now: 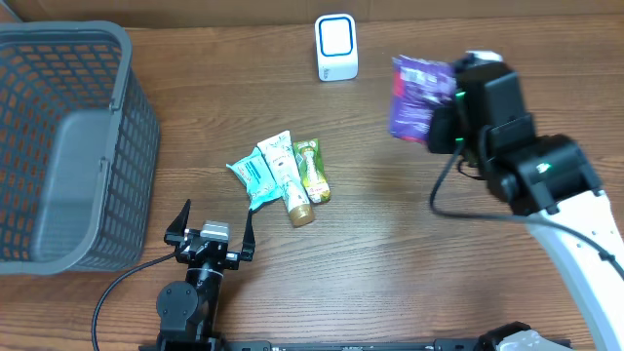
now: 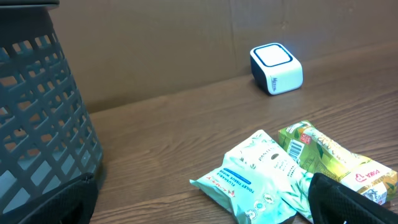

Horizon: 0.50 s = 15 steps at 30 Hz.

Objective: Scan the item barcode
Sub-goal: 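Carry the purple package to the right edge and set it down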

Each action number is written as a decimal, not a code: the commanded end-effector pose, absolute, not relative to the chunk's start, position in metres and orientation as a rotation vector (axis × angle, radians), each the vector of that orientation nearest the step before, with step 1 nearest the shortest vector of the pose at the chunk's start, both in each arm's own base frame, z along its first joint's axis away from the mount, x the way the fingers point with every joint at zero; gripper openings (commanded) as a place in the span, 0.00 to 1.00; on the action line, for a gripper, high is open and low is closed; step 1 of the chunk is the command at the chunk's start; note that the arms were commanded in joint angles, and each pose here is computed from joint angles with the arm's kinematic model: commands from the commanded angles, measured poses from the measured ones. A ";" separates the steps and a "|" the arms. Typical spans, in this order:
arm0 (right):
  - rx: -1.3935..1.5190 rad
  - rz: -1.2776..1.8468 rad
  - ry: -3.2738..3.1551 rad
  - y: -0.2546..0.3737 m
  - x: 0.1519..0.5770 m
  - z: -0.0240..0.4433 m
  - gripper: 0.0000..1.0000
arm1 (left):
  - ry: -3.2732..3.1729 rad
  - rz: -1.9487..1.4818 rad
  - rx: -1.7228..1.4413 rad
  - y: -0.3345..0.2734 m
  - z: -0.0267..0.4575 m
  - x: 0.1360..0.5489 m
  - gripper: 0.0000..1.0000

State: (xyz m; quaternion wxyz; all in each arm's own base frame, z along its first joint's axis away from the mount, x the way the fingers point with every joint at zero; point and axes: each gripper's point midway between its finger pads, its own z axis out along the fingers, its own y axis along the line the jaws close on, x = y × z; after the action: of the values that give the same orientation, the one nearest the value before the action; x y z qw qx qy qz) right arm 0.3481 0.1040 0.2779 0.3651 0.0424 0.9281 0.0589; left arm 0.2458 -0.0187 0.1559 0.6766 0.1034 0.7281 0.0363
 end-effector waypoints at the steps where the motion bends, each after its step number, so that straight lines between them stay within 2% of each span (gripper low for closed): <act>1: 0.472 0.325 2.474 0.074 0.339 0.256 0.04 | 1.639 0.084 0.225 -0.017 0.155 0.246 0.99; 7: 0.792 0.362 2.477 0.010 0.342 0.207 0.04 | 1.638 0.084 0.225 -0.017 0.155 0.246 0.99; 15: 1.207 0.439 2.360 -0.065 0.340 0.120 0.04 | 1.639 0.084 0.225 -0.017 0.155 0.246 1.00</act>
State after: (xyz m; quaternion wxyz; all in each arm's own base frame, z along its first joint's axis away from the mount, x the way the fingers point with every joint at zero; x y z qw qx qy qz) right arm 0.3461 -0.0573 0.1492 0.2557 0.3869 0.8764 0.1298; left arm 0.2458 -0.0187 0.1559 0.6766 0.1034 0.7281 0.0363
